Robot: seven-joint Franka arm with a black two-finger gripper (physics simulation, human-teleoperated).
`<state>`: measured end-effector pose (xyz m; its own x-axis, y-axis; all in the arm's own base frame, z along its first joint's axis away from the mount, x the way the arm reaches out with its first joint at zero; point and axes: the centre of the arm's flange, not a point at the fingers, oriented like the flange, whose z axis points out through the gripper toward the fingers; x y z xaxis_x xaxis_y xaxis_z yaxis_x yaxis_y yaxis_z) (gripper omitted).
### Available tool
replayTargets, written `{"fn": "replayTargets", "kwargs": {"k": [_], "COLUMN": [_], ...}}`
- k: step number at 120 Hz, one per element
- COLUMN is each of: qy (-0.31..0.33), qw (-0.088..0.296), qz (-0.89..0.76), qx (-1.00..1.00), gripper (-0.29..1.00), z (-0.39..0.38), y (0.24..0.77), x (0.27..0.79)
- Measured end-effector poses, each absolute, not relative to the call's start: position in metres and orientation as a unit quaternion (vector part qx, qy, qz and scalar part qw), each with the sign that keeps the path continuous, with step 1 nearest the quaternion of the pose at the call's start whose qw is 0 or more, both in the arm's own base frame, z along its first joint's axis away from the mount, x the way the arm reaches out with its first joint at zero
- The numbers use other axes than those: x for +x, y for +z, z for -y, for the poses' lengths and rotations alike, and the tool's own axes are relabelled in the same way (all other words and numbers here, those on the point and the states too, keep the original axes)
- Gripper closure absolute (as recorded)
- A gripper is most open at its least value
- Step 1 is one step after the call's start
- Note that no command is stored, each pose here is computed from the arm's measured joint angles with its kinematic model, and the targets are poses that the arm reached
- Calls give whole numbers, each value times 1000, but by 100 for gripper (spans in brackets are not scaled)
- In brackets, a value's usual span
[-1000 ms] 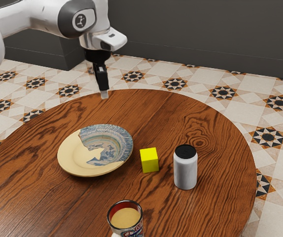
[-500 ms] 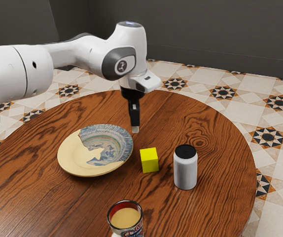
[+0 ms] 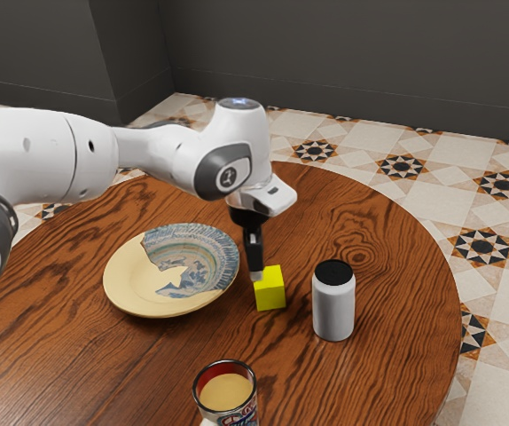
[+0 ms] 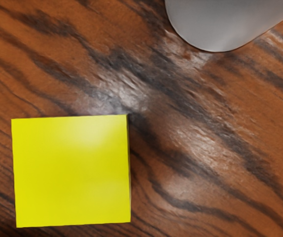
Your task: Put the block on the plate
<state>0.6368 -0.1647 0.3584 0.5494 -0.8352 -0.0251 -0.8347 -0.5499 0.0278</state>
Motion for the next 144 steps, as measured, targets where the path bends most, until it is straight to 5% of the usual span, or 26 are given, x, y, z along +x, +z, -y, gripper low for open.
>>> {"fn": "replayTargets", "kwargs": {"k": [144], "qy": [-3], "qw": [22], "qz": [444], "qx": [896], "gripper": [0], "z": [132], "y": [320], "x": [661]}}
